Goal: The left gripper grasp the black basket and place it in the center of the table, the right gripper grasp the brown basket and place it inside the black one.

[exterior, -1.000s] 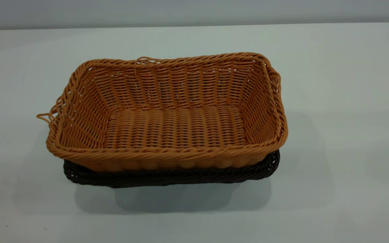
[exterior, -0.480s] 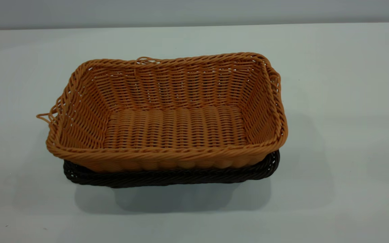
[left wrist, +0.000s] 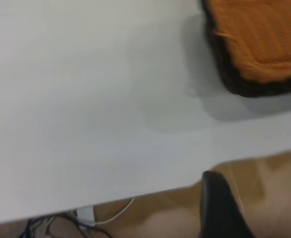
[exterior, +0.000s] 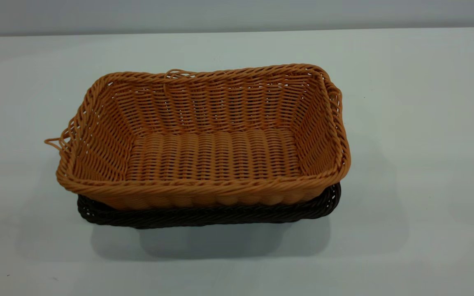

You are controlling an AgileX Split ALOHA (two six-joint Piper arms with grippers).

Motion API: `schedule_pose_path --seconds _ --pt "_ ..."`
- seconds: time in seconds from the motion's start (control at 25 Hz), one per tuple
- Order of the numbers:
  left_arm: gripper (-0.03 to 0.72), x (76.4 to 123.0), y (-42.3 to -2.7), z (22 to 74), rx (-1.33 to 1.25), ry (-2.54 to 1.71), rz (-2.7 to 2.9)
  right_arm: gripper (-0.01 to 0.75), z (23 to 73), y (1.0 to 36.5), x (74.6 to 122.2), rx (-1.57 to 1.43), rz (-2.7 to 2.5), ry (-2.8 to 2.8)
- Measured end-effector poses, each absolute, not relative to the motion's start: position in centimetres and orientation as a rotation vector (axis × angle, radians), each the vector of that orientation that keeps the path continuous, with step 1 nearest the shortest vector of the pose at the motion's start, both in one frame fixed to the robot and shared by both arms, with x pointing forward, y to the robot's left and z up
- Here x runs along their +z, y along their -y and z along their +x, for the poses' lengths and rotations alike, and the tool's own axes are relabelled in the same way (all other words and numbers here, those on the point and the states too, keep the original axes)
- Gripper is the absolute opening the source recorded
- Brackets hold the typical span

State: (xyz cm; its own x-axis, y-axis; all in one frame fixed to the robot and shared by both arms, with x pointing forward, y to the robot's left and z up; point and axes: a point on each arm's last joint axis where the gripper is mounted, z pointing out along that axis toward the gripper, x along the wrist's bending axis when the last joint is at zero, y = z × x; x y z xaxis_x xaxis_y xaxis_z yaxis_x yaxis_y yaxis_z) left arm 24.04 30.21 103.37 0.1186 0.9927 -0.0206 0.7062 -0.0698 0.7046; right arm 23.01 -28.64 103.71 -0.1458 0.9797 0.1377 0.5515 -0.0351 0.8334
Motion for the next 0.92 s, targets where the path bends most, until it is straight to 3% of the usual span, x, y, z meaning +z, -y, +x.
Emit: schedule_pose_path --seconds 0.28,0.92 --pt "0.347 103.3 -30.2 22.3 0.827 -1.758 1.609 0.523 23.0 28.6 103.7 1.086 1.61 -1.733" --pt "0.347 103.3 -30.2 22.3 0.83 -1.763 1.604 0.523 23.0 28.6 103.7 1.093 1.611 -1.735"
